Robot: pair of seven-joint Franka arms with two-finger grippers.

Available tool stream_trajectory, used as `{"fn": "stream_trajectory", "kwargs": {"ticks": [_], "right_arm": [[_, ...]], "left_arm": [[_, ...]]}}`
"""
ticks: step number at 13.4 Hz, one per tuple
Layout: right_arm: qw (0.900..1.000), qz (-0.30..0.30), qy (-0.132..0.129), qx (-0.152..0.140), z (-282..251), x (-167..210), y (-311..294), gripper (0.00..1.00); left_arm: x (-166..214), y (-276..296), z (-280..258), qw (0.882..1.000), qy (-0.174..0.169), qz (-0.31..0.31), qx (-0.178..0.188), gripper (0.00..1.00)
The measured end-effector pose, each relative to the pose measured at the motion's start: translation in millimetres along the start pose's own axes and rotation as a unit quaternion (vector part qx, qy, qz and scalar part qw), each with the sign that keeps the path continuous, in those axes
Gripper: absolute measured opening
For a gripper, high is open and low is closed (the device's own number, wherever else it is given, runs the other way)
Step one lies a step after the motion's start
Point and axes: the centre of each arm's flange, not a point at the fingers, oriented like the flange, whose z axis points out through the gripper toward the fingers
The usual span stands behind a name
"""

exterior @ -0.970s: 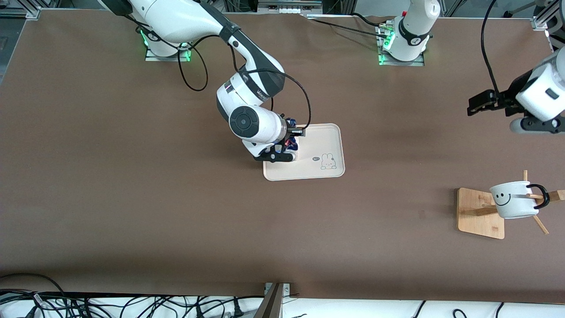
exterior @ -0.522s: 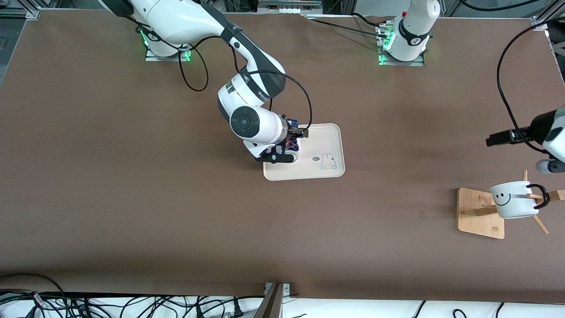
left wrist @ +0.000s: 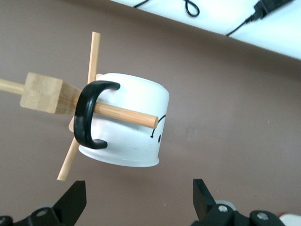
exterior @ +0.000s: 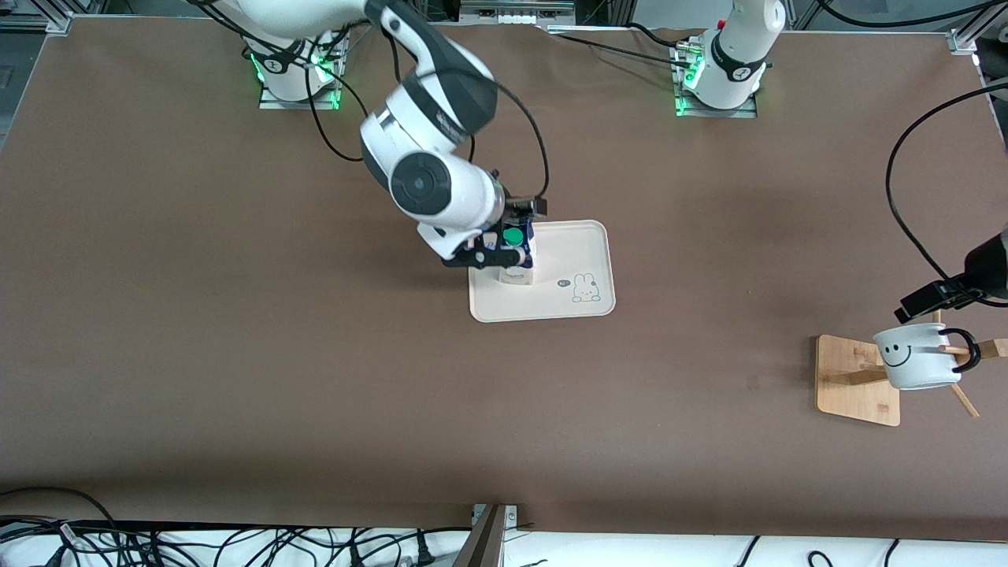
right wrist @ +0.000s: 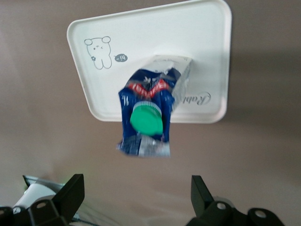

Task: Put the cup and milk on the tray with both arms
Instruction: 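Open the right gripper and withdraw while the left gripper reaches the mug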

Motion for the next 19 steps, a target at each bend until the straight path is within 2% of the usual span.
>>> {"fn": "stream_trajectory", "kwargs": {"ticks": [4, 5, 7, 8, 10, 14, 15, 17, 18, 19], "right_arm": [[1.0, -0.008, 0.01, -0.019, -117.2, -44.9, 16.6, 1.0], [0.999, -0.008, 0.021, -0.023, -150.2, -56.1, 24.2, 1.0], [0.997, -0.019, 0.066, -0.036, -209.8, -73.8, 47.9, 1.0], [0.994, -0.038, 0.087, -0.052, -231.6, -77.9, 64.1, 1.0], [0.988, -0.074, 0.112, -0.079, -259.5, -68.9, 100.1, 1.0], [0.982, -0.1, 0.12, -0.104, -286.4, -38.4, 165.2, 1.0], [0.981, -0.103, 0.122, -0.108, -291.8, -34.7, 177.1, 1.0], [0.979, -0.113, 0.124, -0.114, -298.7, -30.2, 192.0, 1.0], [0.979, -0.113, 0.126, -0.116, -300.2, -28.8, 195.4, 1.0], [0.978, -0.114, 0.129, -0.122, -301.7, -26.8, 198.8, 1.0]], "left_arm": [[-32.1, -8.8, 21.8, 0.994, 0.064, -0.068, -0.051, 1.0], [-33.2, -11.4, 27.0, 0.993, 0.072, -0.076, -0.058, 1.0], [-32.3, -15.9, 35.2, 0.992, 0.08, -0.078, -0.062, 1.0], [-30.0, -19.7, 38.9, 0.991, 0.088, -0.079, -0.063, 1.0], [-25.4, -27.3, 49.8, 0.99, 0.099, -0.083, -0.064, 1.0], [-3.7, -27.9, 62.4, 0.986, 0.105, -0.101, -0.082, 1.0], [-0.4, -27.5, 63.6, 0.986, 0.106, -0.101, -0.083, 0.93], [1.9, -27.1, 63.9, 0.984, 0.107, -0.108, -0.089, 0.7], [2.0, -27.0, 63.6, 0.983, 0.106, -0.114, -0.094, 0.7], [1.9, -27.0, 63.8, 0.983, 0.106, -0.117, -0.096, 0.63]]}}
